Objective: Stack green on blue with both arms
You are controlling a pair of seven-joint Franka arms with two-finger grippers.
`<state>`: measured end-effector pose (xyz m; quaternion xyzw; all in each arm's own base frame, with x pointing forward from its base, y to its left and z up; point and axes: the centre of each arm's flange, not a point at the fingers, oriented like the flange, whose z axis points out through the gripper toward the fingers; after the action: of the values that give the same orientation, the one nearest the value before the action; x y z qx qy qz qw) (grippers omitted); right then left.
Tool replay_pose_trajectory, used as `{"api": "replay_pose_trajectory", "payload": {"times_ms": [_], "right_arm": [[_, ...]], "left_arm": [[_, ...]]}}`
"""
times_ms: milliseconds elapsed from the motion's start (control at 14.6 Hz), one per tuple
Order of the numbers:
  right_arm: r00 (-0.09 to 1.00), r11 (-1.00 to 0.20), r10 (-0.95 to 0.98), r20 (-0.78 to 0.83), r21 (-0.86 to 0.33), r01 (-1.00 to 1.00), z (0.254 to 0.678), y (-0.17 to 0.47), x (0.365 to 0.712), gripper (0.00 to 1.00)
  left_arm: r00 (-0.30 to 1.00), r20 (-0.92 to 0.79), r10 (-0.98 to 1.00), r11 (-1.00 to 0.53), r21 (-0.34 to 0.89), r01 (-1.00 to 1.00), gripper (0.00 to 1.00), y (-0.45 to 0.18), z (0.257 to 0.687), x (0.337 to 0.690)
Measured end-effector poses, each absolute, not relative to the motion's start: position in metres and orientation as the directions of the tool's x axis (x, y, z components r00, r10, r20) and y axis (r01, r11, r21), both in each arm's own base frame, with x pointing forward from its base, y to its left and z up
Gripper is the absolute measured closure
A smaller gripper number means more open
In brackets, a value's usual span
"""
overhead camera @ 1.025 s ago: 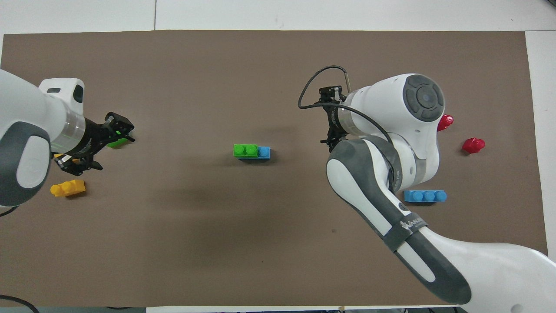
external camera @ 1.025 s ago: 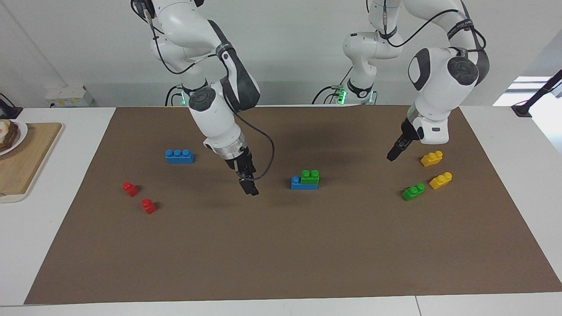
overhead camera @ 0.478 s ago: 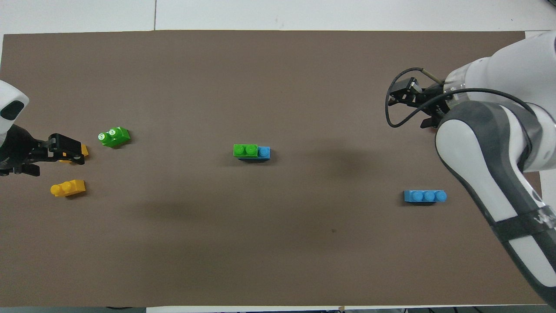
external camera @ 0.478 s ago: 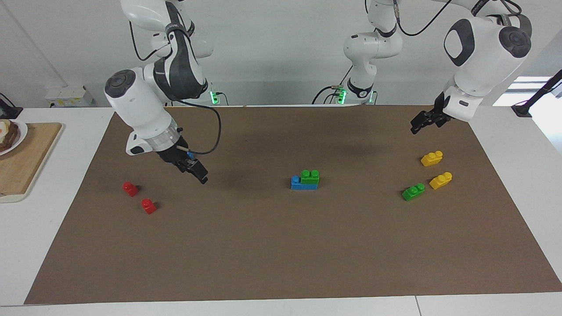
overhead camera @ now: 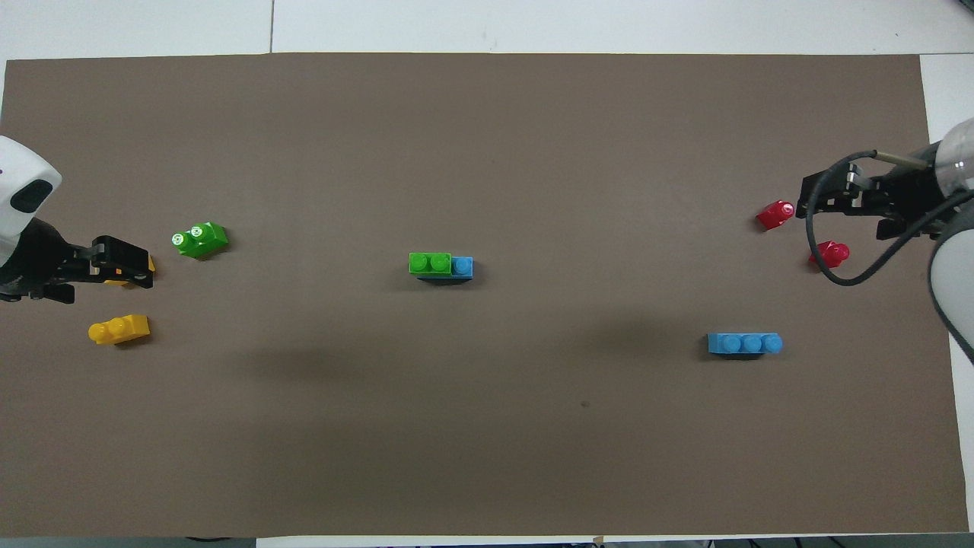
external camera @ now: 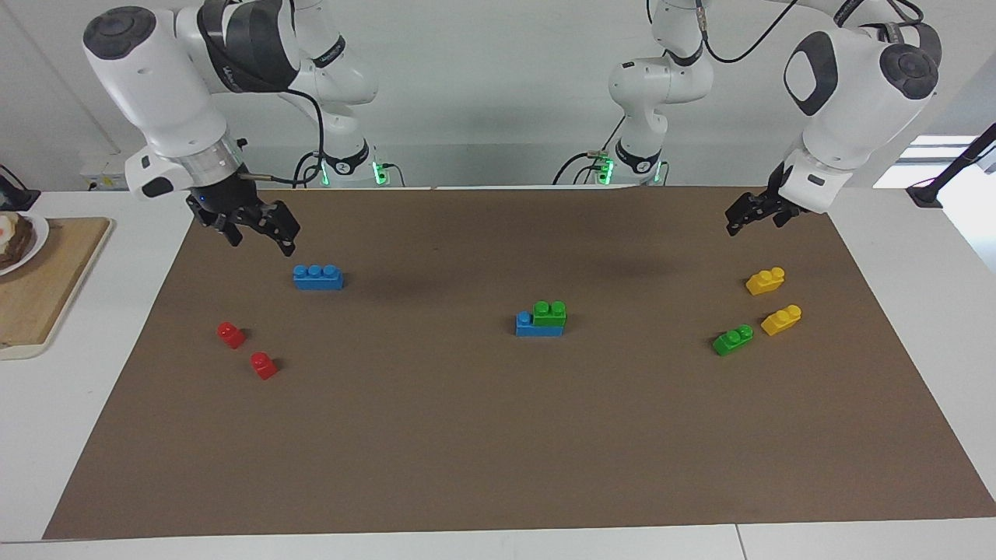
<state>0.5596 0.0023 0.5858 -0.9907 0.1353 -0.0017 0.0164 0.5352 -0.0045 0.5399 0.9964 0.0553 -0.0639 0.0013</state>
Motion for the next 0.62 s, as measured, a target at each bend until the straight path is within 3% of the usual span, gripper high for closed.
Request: {"api": "replay_pose_trajectory", "payload": {"times_ms": [615], "right_arm": [[0.968,-0.968,-0.249,-0.020,-0.025,-0.250,0.598,-0.031,0.545,0.00]], "left_arm": [[0.990,-0.139,-0.027,-1.000,0.010,-0.026,0.00,-0.021,0.561,0.550]]}}
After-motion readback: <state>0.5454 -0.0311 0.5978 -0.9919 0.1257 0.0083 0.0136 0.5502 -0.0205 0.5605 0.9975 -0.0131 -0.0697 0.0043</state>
